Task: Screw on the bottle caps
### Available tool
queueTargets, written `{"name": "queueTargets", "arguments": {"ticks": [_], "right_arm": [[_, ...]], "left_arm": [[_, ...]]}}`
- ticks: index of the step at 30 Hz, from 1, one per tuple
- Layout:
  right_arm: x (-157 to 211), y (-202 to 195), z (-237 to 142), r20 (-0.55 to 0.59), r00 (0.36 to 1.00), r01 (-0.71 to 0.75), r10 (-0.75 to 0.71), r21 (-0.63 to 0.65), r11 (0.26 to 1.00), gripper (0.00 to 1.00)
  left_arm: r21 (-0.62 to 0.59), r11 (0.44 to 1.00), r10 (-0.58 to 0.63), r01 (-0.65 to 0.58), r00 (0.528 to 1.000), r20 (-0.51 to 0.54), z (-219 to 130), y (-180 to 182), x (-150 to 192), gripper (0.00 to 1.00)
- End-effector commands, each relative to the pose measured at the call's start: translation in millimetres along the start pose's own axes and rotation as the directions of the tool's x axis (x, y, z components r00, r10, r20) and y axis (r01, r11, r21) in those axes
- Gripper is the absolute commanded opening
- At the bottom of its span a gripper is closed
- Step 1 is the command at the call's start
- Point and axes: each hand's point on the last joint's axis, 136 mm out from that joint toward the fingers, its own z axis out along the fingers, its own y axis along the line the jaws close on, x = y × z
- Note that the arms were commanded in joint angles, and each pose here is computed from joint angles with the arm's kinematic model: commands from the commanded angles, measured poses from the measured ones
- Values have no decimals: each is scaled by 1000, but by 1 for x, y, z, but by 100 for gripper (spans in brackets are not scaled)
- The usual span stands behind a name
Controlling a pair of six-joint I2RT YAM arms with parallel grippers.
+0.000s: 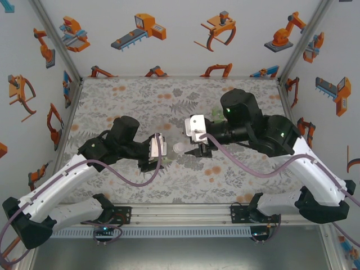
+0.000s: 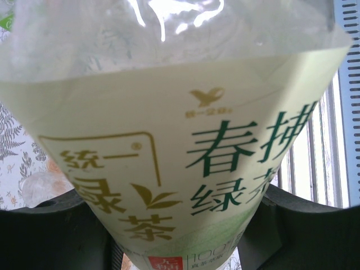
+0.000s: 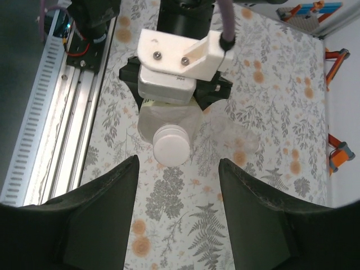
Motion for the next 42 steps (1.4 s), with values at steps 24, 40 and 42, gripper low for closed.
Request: {"name": "queueTargets", "arguments": {"ticks": [24, 40, 42], "right_arm": [[5, 15, 23, -18, 999, 31, -34, -114, 993, 38], [9, 11, 30, -17, 1000, -16, 15, -76, 997, 36], [9, 11, 30, -20, 999, -30, 28, -75, 997, 32]], "left_arm": [[21, 999, 30, -31, 999, 29, -8, -7, -10, 0], [18, 1000, 22, -22, 999, 24, -7, -6, -10, 0], [10, 1000, 16, -16, 1000, 21, -7, -4, -10, 0]]}}
